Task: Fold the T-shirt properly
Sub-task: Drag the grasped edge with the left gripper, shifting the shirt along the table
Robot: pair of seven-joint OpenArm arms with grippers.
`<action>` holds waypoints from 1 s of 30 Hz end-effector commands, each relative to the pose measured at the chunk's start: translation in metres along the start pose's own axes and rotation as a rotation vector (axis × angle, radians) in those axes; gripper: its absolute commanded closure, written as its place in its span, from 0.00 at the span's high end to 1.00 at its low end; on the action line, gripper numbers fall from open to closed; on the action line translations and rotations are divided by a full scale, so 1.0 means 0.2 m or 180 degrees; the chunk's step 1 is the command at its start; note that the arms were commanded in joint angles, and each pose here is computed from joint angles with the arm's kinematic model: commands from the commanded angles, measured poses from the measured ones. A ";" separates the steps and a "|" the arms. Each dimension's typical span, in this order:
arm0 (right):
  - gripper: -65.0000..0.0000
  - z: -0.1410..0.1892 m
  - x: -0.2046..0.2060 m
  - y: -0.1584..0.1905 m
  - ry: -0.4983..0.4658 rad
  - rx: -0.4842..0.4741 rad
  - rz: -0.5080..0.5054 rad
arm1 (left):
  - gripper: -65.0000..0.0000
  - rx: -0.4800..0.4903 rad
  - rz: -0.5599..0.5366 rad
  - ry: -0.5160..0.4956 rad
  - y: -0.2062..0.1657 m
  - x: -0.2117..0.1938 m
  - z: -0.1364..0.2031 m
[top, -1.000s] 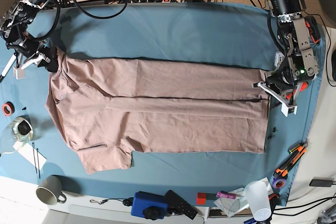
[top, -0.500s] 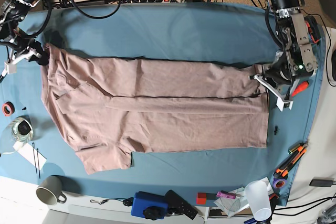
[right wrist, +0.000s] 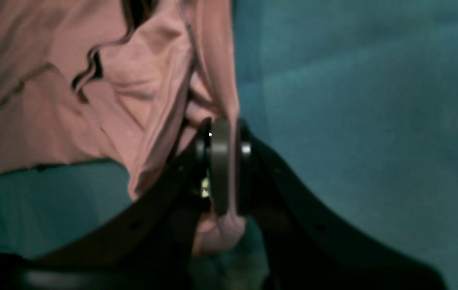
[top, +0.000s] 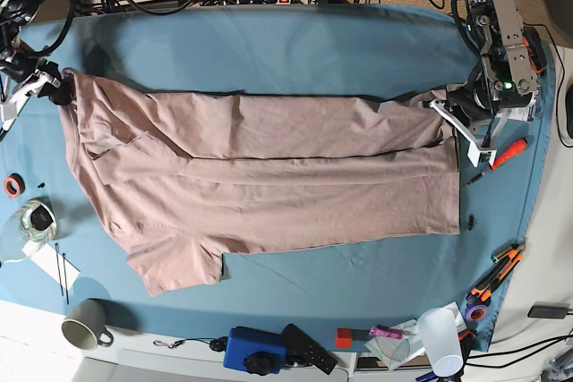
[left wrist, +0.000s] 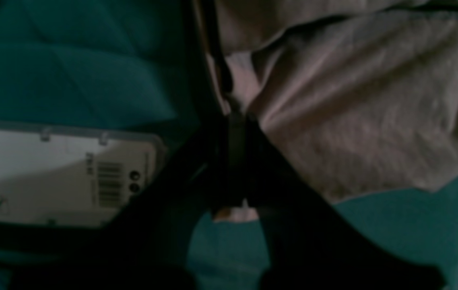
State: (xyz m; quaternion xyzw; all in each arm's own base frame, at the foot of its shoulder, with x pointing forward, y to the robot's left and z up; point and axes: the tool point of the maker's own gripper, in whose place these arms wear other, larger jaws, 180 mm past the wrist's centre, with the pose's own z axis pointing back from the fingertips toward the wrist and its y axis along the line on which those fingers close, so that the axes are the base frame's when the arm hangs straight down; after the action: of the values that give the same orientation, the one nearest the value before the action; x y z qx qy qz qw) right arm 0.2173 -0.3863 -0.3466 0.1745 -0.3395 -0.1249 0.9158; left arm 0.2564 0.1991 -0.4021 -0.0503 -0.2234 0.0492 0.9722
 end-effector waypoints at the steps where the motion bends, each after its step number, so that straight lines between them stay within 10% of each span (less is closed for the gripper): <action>1: 0.00 0.06 0.09 0.00 -0.0114 -0.0064 0.0164 | 0.00 0.0067 -0.0039 0.0082 0.03 -0.03 0.02; 30: 0.00 0.35 -0.25 -0.19 0.0235 -0.0466 -0.0051 | 0.00 0.0253 -0.0370 0.0214 0.08 -0.35 0.25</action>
State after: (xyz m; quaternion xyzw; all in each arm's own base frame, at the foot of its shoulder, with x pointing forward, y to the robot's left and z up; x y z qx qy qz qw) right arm 0.1214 -0.4099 -0.3562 0.1284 -0.2753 -0.1623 0.9388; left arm 0.1683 0.2052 -0.3945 -0.0105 -0.1839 0.0046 0.9829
